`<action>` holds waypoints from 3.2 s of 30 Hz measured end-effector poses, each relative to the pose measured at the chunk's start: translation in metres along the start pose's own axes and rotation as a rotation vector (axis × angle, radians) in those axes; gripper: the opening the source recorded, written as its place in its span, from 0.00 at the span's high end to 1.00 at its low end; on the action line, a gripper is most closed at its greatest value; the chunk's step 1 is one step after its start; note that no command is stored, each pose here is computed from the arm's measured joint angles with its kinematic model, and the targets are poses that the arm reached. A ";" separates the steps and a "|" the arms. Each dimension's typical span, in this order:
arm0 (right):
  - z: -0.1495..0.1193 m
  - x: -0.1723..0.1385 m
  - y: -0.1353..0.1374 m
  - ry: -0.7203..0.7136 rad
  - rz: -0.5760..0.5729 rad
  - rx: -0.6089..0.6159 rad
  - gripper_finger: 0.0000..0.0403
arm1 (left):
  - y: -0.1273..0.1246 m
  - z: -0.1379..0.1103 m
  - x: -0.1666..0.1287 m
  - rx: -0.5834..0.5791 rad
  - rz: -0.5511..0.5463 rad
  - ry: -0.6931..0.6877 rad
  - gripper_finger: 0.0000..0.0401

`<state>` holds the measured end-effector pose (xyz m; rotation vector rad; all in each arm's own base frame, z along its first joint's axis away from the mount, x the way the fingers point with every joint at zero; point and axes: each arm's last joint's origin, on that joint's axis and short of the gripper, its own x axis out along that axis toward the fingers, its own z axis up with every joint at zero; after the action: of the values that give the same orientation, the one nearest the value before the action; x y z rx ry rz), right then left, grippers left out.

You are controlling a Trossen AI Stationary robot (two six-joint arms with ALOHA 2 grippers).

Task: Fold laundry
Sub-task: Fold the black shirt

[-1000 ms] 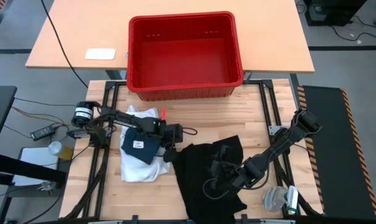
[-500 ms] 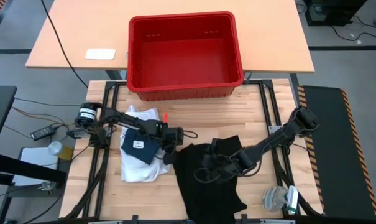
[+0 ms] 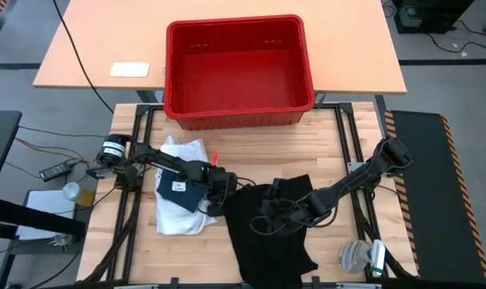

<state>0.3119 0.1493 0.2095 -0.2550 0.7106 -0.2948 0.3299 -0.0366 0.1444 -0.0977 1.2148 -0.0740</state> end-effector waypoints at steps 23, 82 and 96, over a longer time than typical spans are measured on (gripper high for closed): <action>0.053 -0.108 -0.078 -0.396 -0.030 -0.118 0.40 | -0.048 0.072 -0.293 0.809 0.412 -0.421 1.00; 0.045 -0.096 -0.026 -0.384 -0.167 -0.021 0.39 | -0.056 0.071 -0.400 0.602 0.689 -1.162 0.98; 0.056 -0.096 -0.046 -0.415 0.051 -0.054 0.39 | -0.070 0.042 -0.319 0.717 -0.200 -0.486 0.98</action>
<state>0.2720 0.1473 0.3225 -0.3367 0.3149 -0.1662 0.2580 -0.0699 0.4638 0.3725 0.6359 -0.6189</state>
